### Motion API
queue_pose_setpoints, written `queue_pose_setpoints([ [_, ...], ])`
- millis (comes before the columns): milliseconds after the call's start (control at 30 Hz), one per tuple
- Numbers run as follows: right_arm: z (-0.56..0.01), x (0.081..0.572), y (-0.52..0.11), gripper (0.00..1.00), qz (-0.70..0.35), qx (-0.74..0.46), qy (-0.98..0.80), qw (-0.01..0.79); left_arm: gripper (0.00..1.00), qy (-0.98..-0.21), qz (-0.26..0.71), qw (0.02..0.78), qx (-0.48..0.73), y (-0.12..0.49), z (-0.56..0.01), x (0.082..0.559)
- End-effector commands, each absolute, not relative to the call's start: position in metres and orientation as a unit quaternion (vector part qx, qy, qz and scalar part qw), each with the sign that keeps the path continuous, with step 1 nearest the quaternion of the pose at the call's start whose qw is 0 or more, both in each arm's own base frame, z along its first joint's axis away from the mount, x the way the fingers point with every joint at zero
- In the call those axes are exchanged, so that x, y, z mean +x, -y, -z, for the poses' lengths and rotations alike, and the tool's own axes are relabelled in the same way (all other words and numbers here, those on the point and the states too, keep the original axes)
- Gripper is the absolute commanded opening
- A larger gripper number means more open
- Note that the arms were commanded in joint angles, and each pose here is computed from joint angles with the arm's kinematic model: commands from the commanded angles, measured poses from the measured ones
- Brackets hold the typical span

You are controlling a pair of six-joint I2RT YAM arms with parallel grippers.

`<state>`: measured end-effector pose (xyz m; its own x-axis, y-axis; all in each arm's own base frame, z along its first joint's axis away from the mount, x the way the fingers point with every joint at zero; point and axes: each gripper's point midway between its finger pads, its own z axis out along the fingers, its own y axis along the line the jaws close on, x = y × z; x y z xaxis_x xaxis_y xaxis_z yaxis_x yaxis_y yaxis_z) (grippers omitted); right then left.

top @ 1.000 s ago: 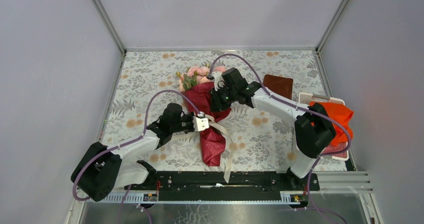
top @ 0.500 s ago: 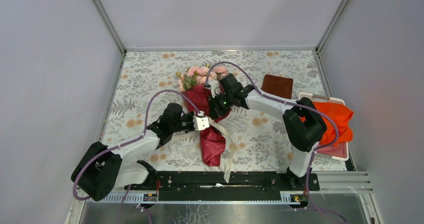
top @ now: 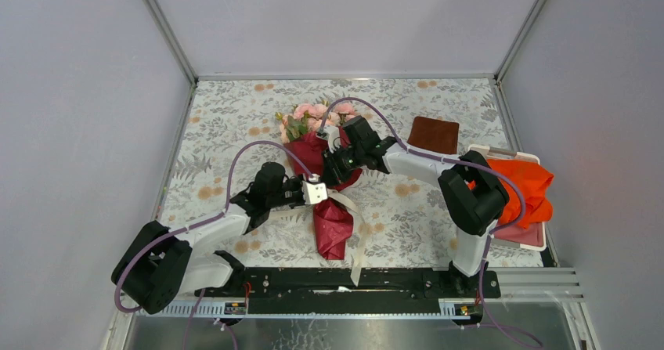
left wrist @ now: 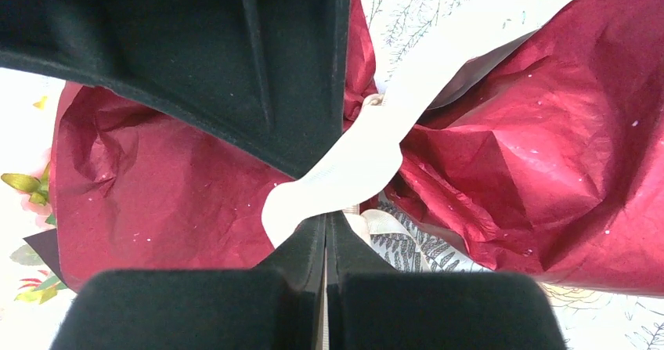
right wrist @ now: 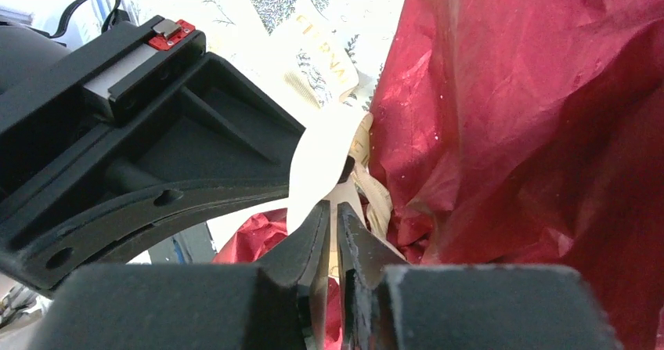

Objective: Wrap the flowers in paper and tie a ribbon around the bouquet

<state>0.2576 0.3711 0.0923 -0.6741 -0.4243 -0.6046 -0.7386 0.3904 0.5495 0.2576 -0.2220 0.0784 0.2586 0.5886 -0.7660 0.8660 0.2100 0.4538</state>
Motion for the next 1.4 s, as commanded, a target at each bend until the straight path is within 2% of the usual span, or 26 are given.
queue_pose_setpoints([
  [0,-0.095,0.266,-0.378,0.15,-0.427,-0.374,-0.796,0.212,0.00,-0.575,0.130,0.529,0.610,0.228,-0.087,0.264],
  [67,-0.092,0.269,-0.377,0.16,-0.419,-0.376,-0.798,0.215,0.00,-0.573,0.124,0.531,0.612,0.227,-0.086,0.266],
  [267,-0.088,0.261,-0.379,0.31,-0.427,-0.393,-0.786,0.213,0.00,-0.574,0.118,0.533,0.610,0.227,-0.087,0.270],
  [333,-0.084,0.258,-0.380,0.33,-0.422,-0.401,-0.785,0.212,0.00,-0.574,0.119,0.534,0.609,0.227,-0.087,0.270],
  [600,-0.079,0.259,-0.382,0.34,-0.420,-0.399,-0.785,0.219,0.00,-0.571,0.113,0.537,0.610,0.226,-0.088,0.271],
  [800,-0.080,0.253,-0.390,0.39,-0.431,-0.406,-0.776,0.219,0.00,-0.571,0.114,0.538,0.610,0.227,-0.088,0.271],
  [867,-0.081,0.256,-0.392,0.32,-0.431,-0.401,-0.777,0.222,0.00,-0.570,0.119,0.537,0.610,0.228,-0.088,0.270],
  [1100,-0.083,0.267,-0.387,0.01,-0.405,-0.385,-0.790,0.253,0.00,-0.573,0.117,0.536,0.609,0.226,-0.089,0.269],
  [1367,-0.088,0.273,-0.374,0.00,-0.375,-0.372,-0.803,0.276,0.00,-0.575,0.133,0.528,0.611,0.224,-0.093,0.261],
])
